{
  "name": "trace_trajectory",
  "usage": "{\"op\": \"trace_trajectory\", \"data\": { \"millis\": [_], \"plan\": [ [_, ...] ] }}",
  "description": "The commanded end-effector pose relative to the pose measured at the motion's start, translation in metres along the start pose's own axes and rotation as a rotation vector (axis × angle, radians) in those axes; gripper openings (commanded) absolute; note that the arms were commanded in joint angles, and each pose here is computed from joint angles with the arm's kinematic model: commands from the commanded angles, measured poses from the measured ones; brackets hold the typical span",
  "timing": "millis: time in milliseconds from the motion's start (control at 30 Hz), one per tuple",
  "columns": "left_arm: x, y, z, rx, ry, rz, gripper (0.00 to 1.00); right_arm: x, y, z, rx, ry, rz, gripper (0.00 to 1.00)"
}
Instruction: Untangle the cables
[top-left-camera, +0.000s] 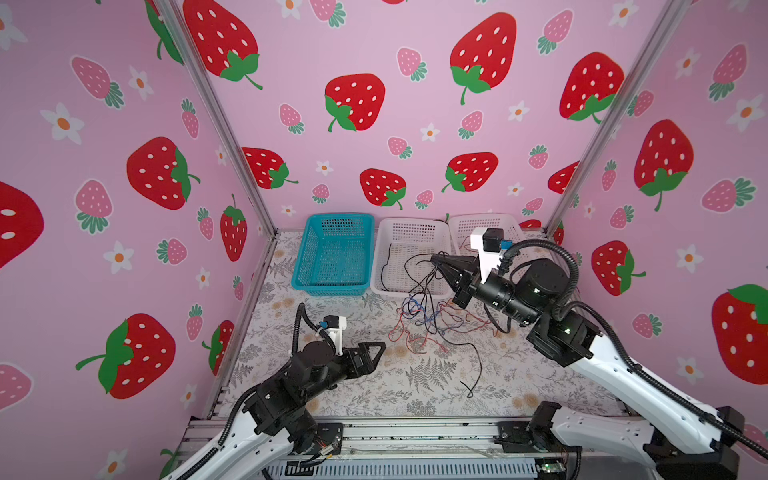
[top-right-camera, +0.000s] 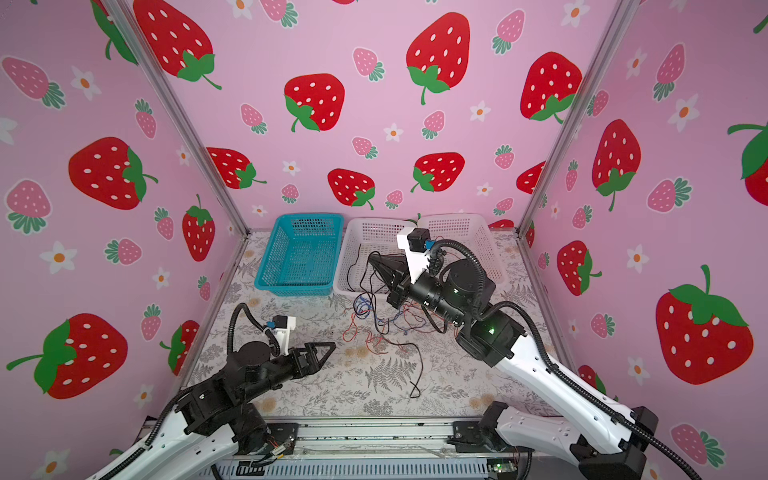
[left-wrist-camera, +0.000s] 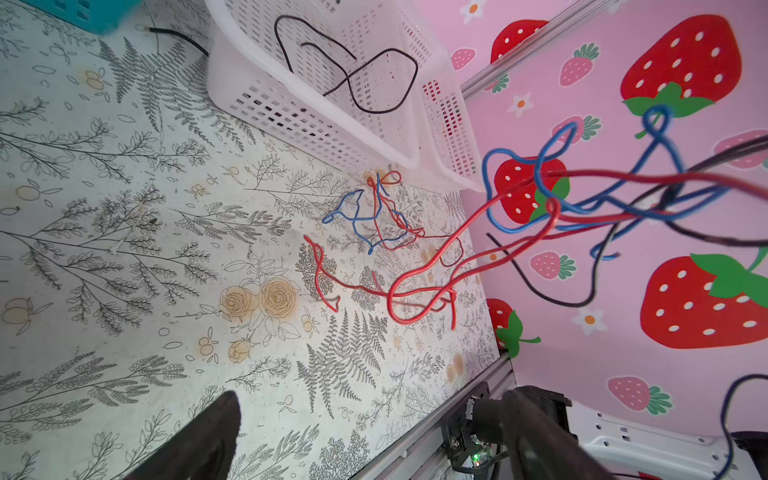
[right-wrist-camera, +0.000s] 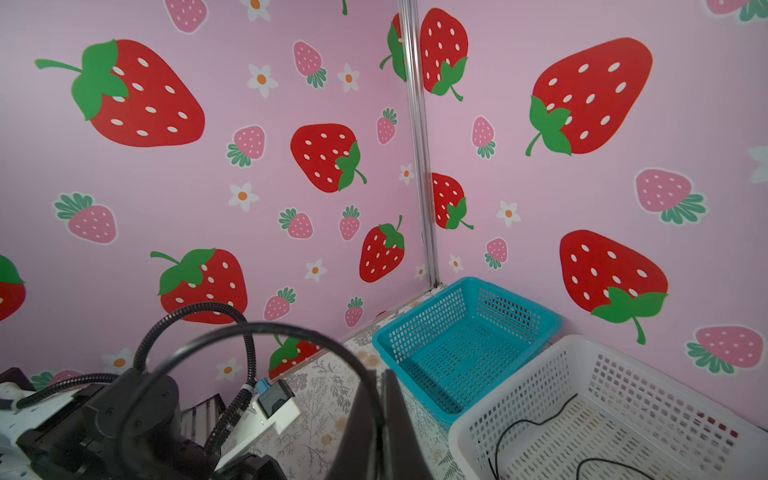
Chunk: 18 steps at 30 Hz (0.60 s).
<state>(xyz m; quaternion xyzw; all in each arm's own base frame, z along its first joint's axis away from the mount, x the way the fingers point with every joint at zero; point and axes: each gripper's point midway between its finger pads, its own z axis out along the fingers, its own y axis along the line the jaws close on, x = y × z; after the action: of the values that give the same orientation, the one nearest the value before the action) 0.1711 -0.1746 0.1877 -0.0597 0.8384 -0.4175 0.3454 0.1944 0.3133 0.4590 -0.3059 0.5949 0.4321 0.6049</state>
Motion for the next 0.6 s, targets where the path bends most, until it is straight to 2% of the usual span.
{"op": "trace_trajectory", "data": {
  "millis": [0,67,133,333,500,567],
  "plan": [
    [0.001,0.014,-0.001,-0.051,-0.014,0.015,0.99,-0.027,0.016,-0.008,-0.062,-0.061,-0.025,0.0],
    [0.0,0.008,-0.001,-0.019,-0.018,0.036,0.99,-0.036,0.032,-0.016,-0.151,-0.108,-0.022,0.0],
    [-0.004,-0.003,-0.002,0.036,-0.037,0.067,0.99,-0.032,0.031,-0.015,-0.147,-0.092,-0.022,0.0],
    [-0.013,-0.054,-0.009,0.315,-0.11,0.174,0.99,-0.019,0.04,-0.013,-0.213,-0.065,-0.015,0.0],
    [-0.012,-0.07,-0.01,0.447,-0.152,0.252,0.99,-0.023,0.052,-0.018,-0.283,-0.074,-0.013,0.0],
    [-0.01,-0.074,-0.009,0.46,-0.144,0.286,0.99,-0.022,0.055,-0.018,-0.303,-0.068,-0.01,0.0]
  ]
}}
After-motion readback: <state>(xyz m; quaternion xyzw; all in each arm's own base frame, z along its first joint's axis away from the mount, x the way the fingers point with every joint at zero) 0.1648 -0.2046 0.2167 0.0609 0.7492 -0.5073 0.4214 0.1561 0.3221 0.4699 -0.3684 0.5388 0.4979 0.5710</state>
